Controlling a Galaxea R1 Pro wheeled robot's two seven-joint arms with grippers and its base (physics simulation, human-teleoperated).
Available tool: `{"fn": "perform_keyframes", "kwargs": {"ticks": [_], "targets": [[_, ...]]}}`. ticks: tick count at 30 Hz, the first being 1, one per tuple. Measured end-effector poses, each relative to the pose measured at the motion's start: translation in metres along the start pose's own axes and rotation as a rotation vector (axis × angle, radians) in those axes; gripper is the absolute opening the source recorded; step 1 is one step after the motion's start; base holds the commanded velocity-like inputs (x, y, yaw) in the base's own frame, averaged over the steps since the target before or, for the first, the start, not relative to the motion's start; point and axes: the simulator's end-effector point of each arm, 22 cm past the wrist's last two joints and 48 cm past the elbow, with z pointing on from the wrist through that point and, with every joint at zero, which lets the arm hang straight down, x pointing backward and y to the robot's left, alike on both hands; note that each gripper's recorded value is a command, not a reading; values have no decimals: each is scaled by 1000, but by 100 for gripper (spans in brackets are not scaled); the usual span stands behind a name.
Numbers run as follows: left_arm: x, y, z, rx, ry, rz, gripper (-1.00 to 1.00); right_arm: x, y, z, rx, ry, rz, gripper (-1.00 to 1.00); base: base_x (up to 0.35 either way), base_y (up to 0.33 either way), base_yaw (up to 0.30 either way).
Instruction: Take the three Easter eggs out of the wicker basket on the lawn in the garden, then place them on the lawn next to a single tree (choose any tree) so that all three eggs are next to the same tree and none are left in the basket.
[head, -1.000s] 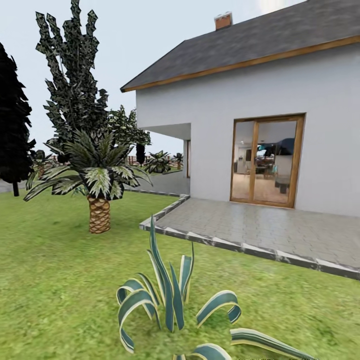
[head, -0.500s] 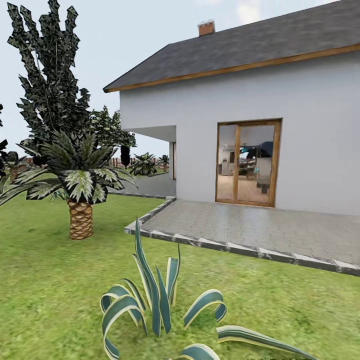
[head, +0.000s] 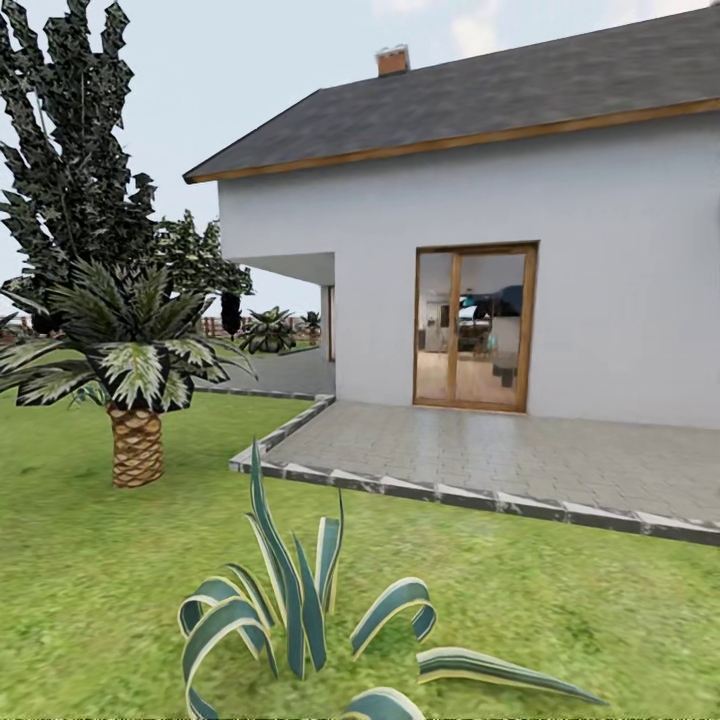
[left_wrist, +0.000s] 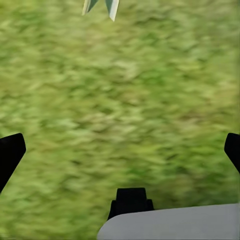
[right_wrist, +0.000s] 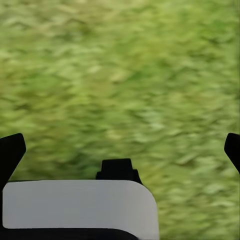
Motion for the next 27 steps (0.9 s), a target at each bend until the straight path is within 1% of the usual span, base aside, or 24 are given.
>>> {"fn": "perform_keyframes", "kwargs": {"ticks": [27], "targets": [[17,-1,-1,3,42,1,100,17,-1,-1,2,44,-3,100,0,0,0]]}}
